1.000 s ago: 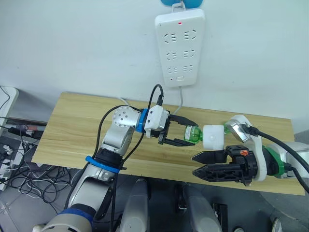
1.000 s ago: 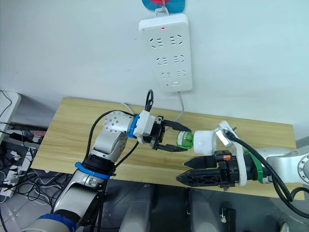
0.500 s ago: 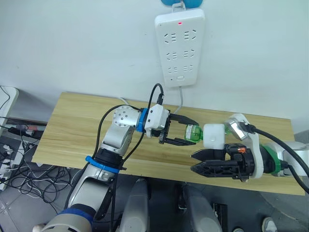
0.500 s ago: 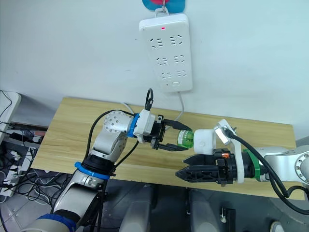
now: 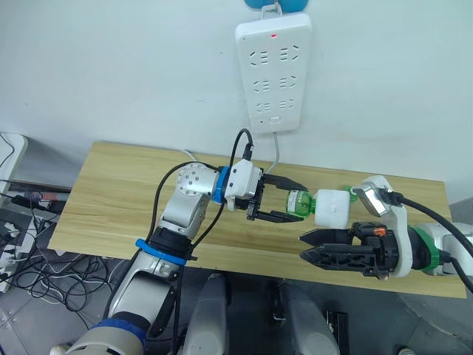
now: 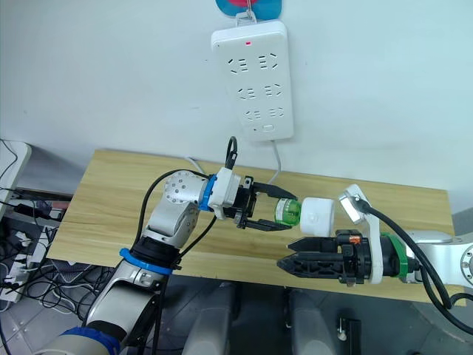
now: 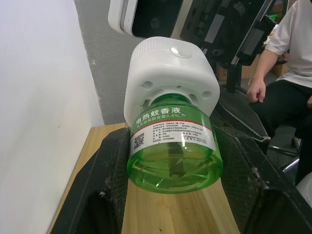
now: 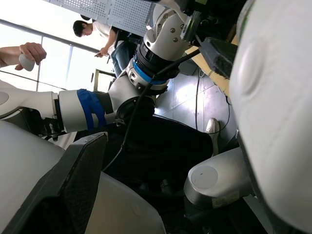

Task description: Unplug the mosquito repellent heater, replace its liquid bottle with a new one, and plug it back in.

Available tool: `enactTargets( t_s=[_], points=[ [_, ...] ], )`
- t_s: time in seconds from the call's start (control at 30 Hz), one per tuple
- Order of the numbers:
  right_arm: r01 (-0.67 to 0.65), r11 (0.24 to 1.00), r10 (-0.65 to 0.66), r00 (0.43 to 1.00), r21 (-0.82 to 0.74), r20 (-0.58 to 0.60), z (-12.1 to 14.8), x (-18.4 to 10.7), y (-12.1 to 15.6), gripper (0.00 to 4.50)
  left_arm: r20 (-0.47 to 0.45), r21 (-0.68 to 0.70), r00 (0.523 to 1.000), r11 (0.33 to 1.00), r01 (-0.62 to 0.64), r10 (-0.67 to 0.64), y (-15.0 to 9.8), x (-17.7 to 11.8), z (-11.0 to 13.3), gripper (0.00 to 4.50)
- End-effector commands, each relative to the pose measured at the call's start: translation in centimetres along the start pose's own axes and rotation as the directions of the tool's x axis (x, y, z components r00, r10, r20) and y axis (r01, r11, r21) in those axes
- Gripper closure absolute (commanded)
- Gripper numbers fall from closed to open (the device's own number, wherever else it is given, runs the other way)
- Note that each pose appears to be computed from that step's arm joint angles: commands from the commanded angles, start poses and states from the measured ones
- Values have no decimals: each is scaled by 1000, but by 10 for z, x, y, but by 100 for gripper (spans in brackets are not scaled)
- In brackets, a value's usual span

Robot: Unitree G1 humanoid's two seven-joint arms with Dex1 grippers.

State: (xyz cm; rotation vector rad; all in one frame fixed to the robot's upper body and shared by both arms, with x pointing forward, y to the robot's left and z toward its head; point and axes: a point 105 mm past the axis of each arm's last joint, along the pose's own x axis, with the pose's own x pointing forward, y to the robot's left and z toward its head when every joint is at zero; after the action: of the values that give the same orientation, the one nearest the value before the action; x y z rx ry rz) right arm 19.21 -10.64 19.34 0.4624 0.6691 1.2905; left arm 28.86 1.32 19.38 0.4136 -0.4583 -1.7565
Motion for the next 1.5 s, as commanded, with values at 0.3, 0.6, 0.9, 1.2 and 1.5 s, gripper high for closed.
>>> enactTargets(
  t_s=[0.3, 0.6, 0.9, 1.2, 1.5],
  points=[
    [-19, 1000, 19, 1000, 5, -20, -12, -6, 14, 9, 44, 47, 999, 999, -8, 6, 4, 2, 10, 225],
    [222, 973, -222, 975, 68, -2, -17, -47, -6, 9, 55, 41, 998, 999, -5, 2, 1, -3, 12, 225],
    [442, 897, -439, 891, 0, 112, -1, -77, -58, 287, 68, 37, 997, 999, 18, -20, -4, -5, 17, 225],
    [445, 893, -426, 884, -67, 193, 24, -69, -83, 448, 83, 15, 996, 999, 37, -38, -9, -5, 25, 225],
    [296, 952, -279, 943, -77, 181, 26, -37, -60, 448, 65, 7, 997, 999, 32, -33, -9, -5, 26, 225]
  ],
)
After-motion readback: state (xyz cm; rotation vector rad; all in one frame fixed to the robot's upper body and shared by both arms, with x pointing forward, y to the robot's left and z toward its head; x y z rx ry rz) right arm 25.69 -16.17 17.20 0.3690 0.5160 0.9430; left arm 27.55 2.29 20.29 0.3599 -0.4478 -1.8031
